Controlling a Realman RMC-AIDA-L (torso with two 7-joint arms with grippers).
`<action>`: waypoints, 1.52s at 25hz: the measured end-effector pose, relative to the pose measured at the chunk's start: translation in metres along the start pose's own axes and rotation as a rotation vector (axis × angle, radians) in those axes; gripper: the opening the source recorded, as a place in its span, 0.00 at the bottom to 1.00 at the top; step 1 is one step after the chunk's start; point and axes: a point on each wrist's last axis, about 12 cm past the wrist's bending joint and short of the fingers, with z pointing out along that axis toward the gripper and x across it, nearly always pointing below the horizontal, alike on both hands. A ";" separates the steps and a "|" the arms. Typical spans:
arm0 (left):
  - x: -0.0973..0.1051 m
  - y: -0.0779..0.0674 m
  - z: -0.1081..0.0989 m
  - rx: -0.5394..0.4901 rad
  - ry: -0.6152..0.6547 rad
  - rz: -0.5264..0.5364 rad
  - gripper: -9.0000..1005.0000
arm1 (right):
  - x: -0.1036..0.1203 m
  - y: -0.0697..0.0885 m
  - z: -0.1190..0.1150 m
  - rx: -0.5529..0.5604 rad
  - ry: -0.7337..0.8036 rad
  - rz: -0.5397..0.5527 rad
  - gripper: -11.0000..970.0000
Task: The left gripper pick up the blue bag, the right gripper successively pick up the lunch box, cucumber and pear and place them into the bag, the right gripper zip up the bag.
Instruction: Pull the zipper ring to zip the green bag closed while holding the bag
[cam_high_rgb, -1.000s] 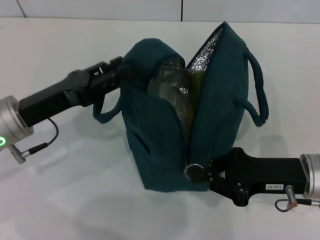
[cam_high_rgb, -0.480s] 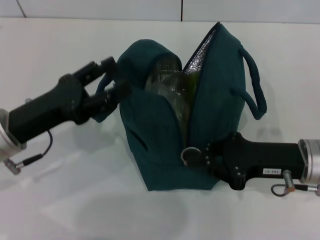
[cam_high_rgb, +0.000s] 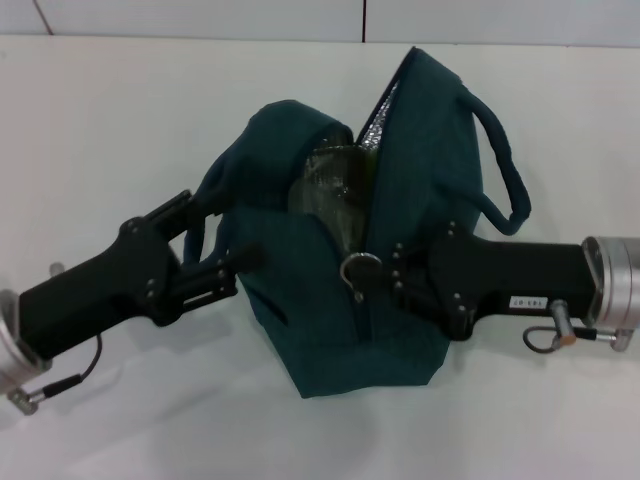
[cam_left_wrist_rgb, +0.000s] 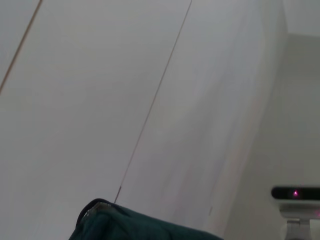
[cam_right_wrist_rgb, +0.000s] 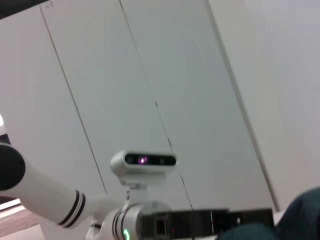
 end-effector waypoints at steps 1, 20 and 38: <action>0.001 -0.001 -0.003 -0.007 -0.002 0.004 0.88 | -0.003 -0.001 0.002 -0.004 -0.006 -0.010 0.02; -0.007 0.005 0.013 0.001 -0.084 0.083 0.88 | -0.014 -0.005 -0.006 0.079 -0.183 -0.120 0.02; 0.024 -0.046 -0.029 0.064 -0.091 -0.014 0.88 | -0.021 -0.019 0.020 0.059 -0.061 -0.217 0.02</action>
